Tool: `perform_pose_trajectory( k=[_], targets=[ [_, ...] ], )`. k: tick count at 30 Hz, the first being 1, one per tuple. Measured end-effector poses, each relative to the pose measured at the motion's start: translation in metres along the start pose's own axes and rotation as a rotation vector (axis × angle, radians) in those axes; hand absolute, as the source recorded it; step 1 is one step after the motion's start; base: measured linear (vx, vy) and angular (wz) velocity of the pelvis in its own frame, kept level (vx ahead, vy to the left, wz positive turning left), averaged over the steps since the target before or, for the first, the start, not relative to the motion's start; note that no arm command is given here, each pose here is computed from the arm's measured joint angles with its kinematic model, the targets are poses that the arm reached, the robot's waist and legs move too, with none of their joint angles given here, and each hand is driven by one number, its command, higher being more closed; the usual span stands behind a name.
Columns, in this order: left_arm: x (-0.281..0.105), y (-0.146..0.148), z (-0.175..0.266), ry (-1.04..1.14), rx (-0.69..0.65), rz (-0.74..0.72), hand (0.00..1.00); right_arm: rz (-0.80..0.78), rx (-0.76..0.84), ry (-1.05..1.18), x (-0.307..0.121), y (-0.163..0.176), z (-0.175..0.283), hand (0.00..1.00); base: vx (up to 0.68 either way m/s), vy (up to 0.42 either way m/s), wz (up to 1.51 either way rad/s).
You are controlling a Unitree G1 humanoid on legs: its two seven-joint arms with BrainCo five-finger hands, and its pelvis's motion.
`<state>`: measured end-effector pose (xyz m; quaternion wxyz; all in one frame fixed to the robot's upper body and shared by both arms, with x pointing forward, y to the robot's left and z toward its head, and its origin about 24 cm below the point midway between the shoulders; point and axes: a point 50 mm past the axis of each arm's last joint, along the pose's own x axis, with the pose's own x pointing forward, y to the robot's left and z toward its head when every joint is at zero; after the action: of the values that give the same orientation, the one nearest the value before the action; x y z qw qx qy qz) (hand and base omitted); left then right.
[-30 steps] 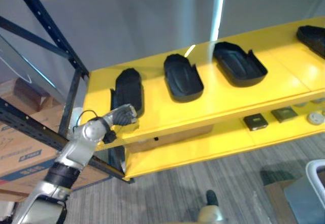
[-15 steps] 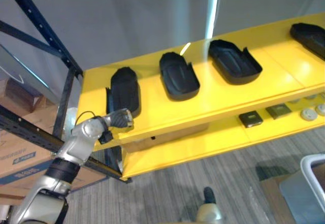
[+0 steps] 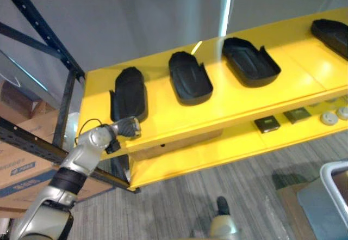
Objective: Walk over and take plastic housings, then place them on the shelf
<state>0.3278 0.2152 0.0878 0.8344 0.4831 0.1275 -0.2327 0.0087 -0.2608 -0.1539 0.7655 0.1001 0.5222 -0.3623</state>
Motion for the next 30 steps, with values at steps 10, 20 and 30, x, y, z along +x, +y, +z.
perform_pose_trajectory(
  k=[10,20,30],
  targets=[
    [0.003,0.011,-0.006,0.038,-0.014,0.091,1.00,0.006,0.002,-0.013,0.000,0.002,0.004,0.00,-0.02,-0.024,-0.07],
    [0.004,0.012,-0.002,0.000,-0.009,0.111,1.00,0.008,0.003,-0.018,0.000,0.003,0.005,0.00,-0.06,-0.043,-0.01],
    [-0.080,0.038,0.135,-0.883,-0.192,0.172,1.00,0.041,0.031,0.009,-0.001,0.022,-0.002,0.00,-0.02,-0.032,0.05]
  ],
)
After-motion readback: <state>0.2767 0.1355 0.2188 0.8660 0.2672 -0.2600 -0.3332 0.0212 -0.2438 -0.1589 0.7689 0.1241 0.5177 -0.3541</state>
